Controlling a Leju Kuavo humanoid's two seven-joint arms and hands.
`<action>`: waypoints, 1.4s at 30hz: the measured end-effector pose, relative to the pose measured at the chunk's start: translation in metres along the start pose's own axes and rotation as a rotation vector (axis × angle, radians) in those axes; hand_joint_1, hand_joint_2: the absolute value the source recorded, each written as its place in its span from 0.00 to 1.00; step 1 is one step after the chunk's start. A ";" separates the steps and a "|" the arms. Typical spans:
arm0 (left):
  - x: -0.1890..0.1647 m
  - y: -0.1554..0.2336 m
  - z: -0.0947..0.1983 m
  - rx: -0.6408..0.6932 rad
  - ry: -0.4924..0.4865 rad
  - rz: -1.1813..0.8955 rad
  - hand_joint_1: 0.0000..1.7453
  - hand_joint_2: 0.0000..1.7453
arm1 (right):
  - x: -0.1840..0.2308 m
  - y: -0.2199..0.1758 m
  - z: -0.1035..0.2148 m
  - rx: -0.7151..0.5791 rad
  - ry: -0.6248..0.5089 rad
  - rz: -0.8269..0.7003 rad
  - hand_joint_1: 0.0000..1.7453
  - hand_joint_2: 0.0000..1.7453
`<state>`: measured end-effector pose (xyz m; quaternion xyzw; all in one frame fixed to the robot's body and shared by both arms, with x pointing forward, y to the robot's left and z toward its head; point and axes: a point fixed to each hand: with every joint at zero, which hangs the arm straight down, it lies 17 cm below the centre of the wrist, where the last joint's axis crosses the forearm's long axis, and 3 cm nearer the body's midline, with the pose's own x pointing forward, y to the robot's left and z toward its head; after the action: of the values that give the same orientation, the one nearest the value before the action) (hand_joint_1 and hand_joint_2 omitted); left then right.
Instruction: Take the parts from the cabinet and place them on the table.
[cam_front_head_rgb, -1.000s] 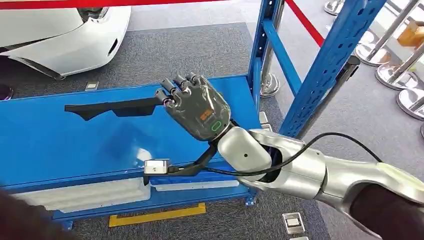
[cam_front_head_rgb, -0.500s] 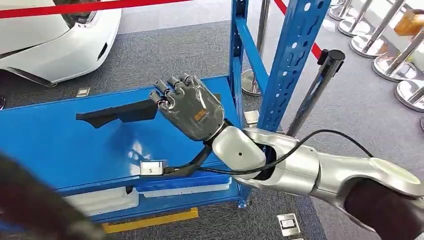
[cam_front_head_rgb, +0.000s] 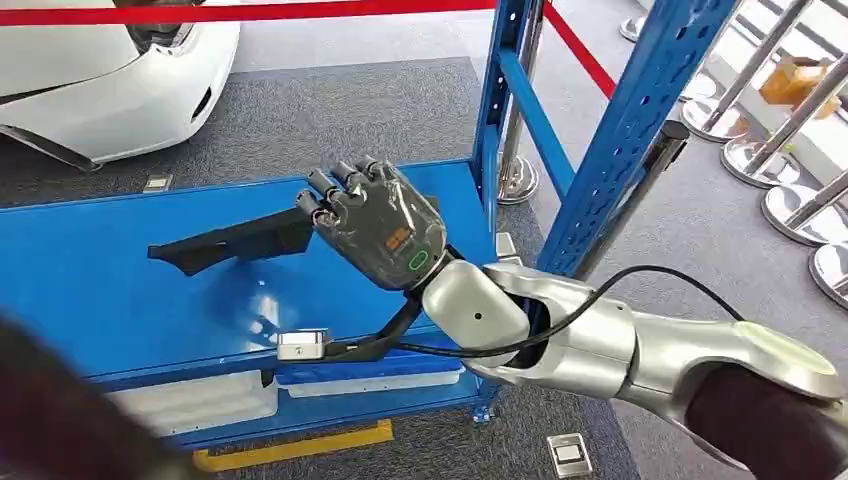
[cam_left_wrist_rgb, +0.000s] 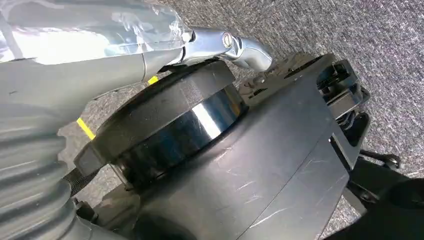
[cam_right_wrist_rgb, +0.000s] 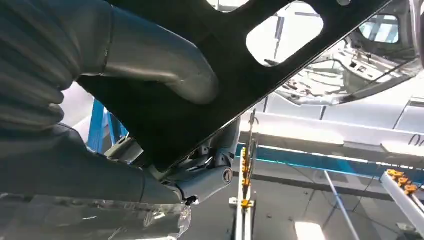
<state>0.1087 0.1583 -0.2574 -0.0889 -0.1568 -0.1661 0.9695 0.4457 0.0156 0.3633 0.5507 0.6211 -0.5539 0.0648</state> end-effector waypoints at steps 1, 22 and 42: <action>0.000 0.000 0.000 0.000 0.000 0.000 0.00 1.00 | 0.000 0.000 0.000 0.001 0.000 0.000 1.00 1.00; 0.000 0.000 0.000 0.001 0.004 0.006 0.00 1.00 | -0.003 0.000 0.000 -0.004 0.009 -0.006 1.00 1.00; 0.004 -0.001 0.000 0.000 -0.002 0.012 0.00 1.00 | -0.014 -0.010 -0.005 -0.044 0.023 0.038 1.00 1.00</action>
<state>0.1122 0.1560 -0.2563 -0.0902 -0.1574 -0.1602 0.9703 0.4467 0.0130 0.3812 0.5673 0.6233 -0.5321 0.0803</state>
